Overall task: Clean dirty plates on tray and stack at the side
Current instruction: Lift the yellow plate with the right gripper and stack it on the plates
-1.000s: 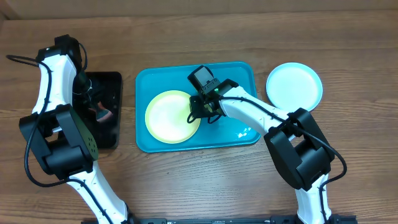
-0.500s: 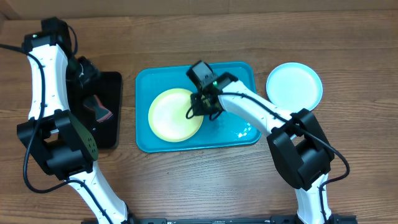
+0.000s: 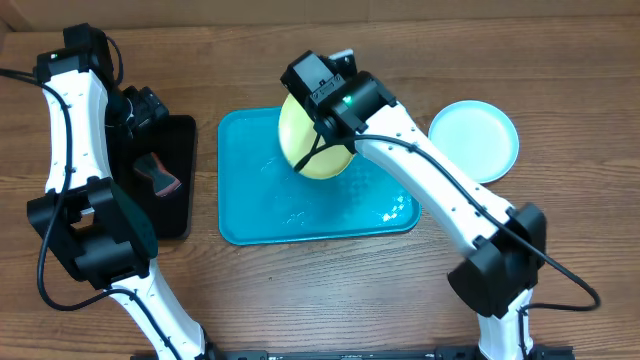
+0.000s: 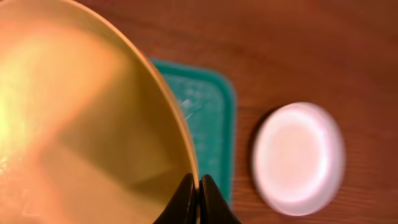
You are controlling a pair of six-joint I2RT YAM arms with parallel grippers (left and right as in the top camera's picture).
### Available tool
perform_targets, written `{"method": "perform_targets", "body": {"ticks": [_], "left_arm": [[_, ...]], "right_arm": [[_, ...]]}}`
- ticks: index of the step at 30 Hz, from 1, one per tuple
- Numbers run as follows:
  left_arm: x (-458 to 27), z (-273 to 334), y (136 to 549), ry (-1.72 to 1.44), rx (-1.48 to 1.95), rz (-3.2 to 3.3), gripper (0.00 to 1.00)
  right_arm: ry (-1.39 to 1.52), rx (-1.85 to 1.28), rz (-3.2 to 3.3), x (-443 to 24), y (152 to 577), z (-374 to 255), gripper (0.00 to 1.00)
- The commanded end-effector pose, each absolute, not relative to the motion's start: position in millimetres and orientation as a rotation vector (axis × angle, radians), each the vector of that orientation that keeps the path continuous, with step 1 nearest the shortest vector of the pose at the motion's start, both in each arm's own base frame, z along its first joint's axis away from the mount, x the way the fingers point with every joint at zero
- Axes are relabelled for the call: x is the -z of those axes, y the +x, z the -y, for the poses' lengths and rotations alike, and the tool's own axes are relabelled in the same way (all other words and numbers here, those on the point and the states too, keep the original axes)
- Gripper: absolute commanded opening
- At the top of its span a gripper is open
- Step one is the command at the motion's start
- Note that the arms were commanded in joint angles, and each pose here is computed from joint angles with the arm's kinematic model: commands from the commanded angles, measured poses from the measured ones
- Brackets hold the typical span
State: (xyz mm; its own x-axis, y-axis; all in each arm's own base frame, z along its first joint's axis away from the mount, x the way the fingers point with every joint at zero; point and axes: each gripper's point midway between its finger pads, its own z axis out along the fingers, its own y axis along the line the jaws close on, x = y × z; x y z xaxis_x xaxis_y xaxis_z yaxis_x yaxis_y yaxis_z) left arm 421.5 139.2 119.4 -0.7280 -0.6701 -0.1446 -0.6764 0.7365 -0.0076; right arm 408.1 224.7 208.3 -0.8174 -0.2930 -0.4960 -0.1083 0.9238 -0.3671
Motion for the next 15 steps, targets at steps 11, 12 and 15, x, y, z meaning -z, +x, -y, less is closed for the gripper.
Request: {"method": "perform_targets", "body": {"ticks": [11,12,15], "left_arm": [[-133.0,-142.7,423.4,-1.095,-0.054,-2.757,1.00],[-133.0,-142.7,423.4,-1.095,-0.054,-2.757,1.00],[-133.0,-142.7,423.4,-1.095,-0.054,-2.757,1.00]], "right_arm": [[-0.369,1.182,-1.957,-331.0,405.7,-179.2,0.04],[-0.365,1.197,-1.934,-335.0,403.9,-181.0,0.04],[-0.380,1.199,-1.911,-337.8,399.6,-188.9,0.04]]}}
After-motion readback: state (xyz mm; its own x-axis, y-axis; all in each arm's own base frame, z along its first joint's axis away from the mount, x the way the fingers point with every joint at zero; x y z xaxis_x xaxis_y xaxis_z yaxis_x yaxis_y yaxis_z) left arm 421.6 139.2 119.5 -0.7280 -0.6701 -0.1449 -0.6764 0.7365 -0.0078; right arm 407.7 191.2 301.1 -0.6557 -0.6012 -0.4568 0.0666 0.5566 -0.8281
